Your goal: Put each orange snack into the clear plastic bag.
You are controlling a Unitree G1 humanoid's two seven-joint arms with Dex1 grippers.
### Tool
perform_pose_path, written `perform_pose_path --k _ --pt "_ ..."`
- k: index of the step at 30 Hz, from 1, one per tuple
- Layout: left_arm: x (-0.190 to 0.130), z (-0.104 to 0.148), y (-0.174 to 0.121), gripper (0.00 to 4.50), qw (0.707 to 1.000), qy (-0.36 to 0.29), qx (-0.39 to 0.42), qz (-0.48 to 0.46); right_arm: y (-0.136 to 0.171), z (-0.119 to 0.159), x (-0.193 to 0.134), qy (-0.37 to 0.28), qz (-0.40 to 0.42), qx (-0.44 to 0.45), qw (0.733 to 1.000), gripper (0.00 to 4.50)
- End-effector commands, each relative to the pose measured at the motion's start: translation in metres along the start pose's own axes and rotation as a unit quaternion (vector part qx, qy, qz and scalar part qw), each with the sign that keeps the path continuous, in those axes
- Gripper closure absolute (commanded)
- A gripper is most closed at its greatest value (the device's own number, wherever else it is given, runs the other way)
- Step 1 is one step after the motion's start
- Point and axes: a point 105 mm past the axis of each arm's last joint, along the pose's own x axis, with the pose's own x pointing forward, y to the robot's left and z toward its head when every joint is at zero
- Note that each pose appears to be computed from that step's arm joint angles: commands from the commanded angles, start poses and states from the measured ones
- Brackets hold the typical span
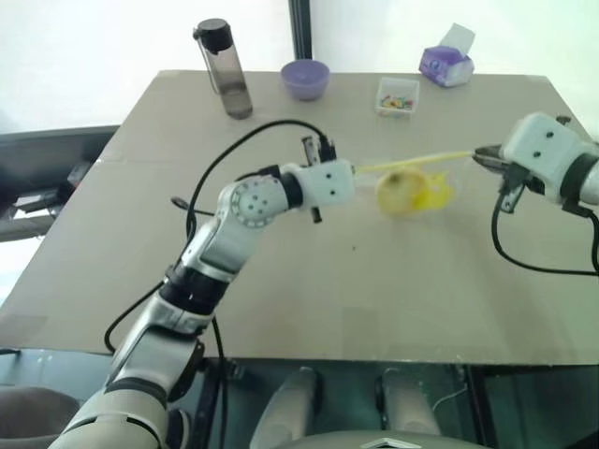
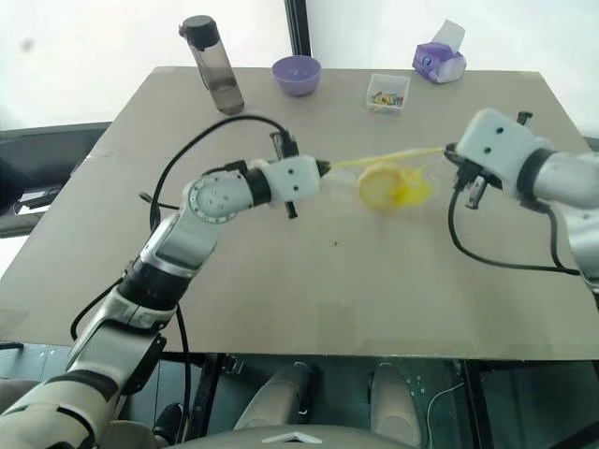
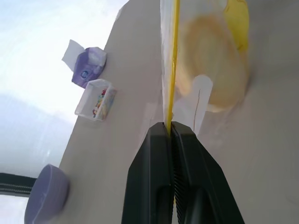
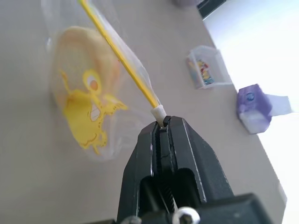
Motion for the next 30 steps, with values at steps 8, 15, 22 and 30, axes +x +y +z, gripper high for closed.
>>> perform_pose_path --k 8,15,22,30 --pt "-0.009 0.011 0.066 4.5 0.99 -0.024 0.016 0.136 -0.029 0.012 0.002 -0.03 -0.064 -0.002 0.998 4.44" --pt "-0.034 0.006 -0.02 4.5 0.997 -0.016 -0.07 -0.027 0.046 0.001 -0.009 -0.015 0.077 0.081 0.994 4.44" --pt "-0.062 0.014 -0.061 1.49 0.965 -0.016 -0.255 -0.06 0.091 -0.013 -0.025 -0.01 0.112 0.184 0.976 1.45" --pt "-0.09 -0.006 -0.071 0.48 0.915 -0.007 -0.4 -0.043 0.129 -0.05 -0.058 -0.045 0.111 0.404 0.907 0.03"
